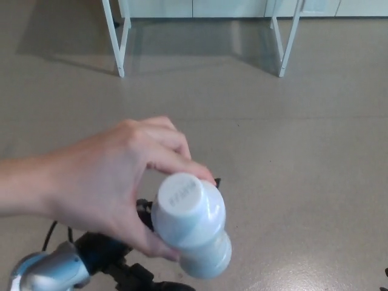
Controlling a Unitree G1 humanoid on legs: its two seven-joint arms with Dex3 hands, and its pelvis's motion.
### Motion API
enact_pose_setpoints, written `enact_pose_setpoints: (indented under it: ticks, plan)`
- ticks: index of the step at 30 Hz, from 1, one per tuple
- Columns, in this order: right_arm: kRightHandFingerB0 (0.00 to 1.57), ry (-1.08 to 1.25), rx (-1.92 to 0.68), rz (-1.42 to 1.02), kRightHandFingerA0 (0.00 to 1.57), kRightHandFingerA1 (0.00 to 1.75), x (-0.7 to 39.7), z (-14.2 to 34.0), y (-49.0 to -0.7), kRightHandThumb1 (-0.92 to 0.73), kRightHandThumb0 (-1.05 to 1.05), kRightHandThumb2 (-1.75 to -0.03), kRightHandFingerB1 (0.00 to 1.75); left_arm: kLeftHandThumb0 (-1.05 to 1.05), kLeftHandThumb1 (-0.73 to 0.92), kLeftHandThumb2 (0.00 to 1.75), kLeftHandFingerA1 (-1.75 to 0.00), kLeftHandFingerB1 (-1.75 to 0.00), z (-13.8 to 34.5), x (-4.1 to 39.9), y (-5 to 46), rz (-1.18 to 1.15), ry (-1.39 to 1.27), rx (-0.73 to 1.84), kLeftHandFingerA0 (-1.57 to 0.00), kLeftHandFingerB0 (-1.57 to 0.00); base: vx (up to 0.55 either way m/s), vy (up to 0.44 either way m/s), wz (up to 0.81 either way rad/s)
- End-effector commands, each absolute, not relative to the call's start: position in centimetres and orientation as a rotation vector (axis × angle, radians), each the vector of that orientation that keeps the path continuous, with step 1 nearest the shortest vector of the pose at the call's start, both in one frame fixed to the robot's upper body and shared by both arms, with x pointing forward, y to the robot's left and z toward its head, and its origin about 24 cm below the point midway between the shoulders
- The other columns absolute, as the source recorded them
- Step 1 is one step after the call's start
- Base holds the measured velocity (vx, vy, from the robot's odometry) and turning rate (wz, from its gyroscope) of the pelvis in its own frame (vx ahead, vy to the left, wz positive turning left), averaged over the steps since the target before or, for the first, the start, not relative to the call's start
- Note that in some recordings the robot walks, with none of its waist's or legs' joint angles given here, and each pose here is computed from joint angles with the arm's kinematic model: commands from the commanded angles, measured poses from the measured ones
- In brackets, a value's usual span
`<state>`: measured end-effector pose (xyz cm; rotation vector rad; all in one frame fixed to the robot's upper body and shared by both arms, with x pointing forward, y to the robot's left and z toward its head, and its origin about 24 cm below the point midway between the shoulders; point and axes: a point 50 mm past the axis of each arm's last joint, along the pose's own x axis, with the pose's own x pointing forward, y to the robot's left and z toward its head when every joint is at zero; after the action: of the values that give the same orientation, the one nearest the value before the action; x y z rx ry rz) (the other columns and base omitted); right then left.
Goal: The robot picks up a bottle from a person using its left hand and walk towards the table in frontand put the bottle on the table.
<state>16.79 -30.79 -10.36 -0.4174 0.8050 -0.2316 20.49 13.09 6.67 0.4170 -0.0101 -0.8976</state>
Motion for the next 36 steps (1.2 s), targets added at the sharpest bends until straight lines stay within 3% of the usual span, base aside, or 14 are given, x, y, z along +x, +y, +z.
enact_pose_setpoints:
  ticks: [1,11,13,16,17,18,19,20,22,26,27,31,32,36]
  plan:
    - [0.52,0.814,-0.441,-0.242,0.61,0.48,16.3,-10.2,-31.5,-0.66,-0.42,-0.60,0.41,-0.58,0.38,0.71,-0.08,0.00,6.8,20.7,12.7,-0.943,0.097,0.413,0.00,0.00,0.00,0.000,0.00]
    - [0.51,0.811,-0.438,-0.230,0.60,0.48,16.2,-10.2,-31.6,-0.66,-0.45,-0.60,0.41,-0.61,0.37,0.77,-0.28,-0.09,8.5,21.0,11.3,-0.828,-0.012,0.400,-0.01,0.00,0.00,0.000,0.00]
    - [0.53,0.812,-0.452,-0.231,0.62,0.47,16.3,-10.2,-31.6,-0.66,-0.45,-0.60,0.40,-0.63,0.44,0.55,-0.34,-0.14,8.4,21.1,11.2,-0.796,-0.001,0.392,-0.10,0.00,0.00,0.000,0.00]
    - [0.53,0.814,-0.456,-0.232,0.62,0.48,16.4,-10.2,-31.5,-0.66,-0.44,-0.60,0.41,-0.58,0.37,0.73,-0.48,-0.12,8.2,21.1,11.0,-0.771,-0.007,0.390,-0.17,0.00,0.00,0.000,0.00]
    - [0.53,0.814,-0.455,-0.232,0.63,0.48,16.4,-10.2,-31.5,-0.66,-0.43,-0.60,0.41,-0.38,0.62,0.58,-0.51,-0.27,8.1,21.1,10.9,-0.750,-0.015,0.388,-0.85,-0.13,0.00,0.000,0.00]
    - [0.53,0.815,-0.453,-0.233,0.63,0.48,16.4,-10.2,-31.5,-0.66,-0.43,-0.60,0.41,-0.38,0.62,0.58,-0.51,-0.27,8.0,21.0,10.8,-0.720,-0.026,0.386,-0.85,-0.13,0.00,0.000,0.00]
    - [0.53,0.814,-0.448,-0.234,0.62,0.48,16.4,-10.2,-31.5,-0.66,-0.43,-0.60,0.41,-0.25,0.72,0.62,-0.61,-0.32,8.0,21.1,10.7,-0.707,-0.022,0.394,-1.07,-0.34,0.00,0.000,0.00]
    - [0.53,0.813,-0.447,-0.233,0.61,0.48,16.5,-10.2,-31.5,-0.67,-0.43,-0.60,0.41,-0.10,0.81,0.64,-1.01,-0.46,7.9,21.1,10.6,-0.703,-0.028,0.403,-1.18,-0.71,0.00,0.000,0.00]
    - [0.53,0.812,-0.449,-0.233,0.61,0.49,16.5,-10.1,-31.5,-0.67,-0.43,-0.60,0.41,-0.08,0.81,0.66,-1.06,-0.55,7.5,21.0,10.4,-0.692,-0.045,0.406,-1.13,-0.87,0.00,0.000,0.00]
    - [0.53,0.811,-0.450,-0.233,0.61,0.49,16.5,-10.1,-31.5,-0.67,-0.43,-0.60,0.41,-0.08,0.81,0.66,-1.06,-0.55,7.4,21.0,10.3,-0.683,-0.048,0.406,-1.13,-0.87,0.00,0.000,0.00]
    - [0.52,0.812,-0.453,-0.224,0.61,0.48,16.6,-10.1,-31.4,-0.67,-0.44,-0.60,0.41,-0.06,0.76,0.81,-1.42,-1.15,6.7,20.9,10.1,-0.641,-0.059,0.403,-0.85,-0.74,0.00,0.000,0.00]
    - [0.53,0.812,-0.465,-0.211,0.61,0.47,16.7,-10.1,-31.4,-0.68,-0.44,-0.60,0.42,-0.09,0.75,0.78,-1.45,-1.18,6.6,20.8,10.1,-0.630,-0.064,0.424,-0.83,-0.71,0.00,0.000,0.00]
    - [0.56,0.812,-0.473,-0.210,0.65,0.48,16.7,-10.1,-31.5,-0.67,-0.44,-0.60,0.42,-0.10,0.77,0.75,-1.37,-1.14,6.6,20.8,10.2,-0.632,-0.060,0.430,-0.98,-0.71,0.00,0.000,0.00]
    - [0.56,0.814,-0.476,-0.209,0.64,0.48,16.6,-10.1,-31.5,-0.66,-0.43,-0.60,0.42,-0.10,0.77,0.75,-1.33,-1.13,6.5,20.8,10.3,-0.634,-0.051,0.436,-1.01,-0.72,0.00,0.000,0.00]
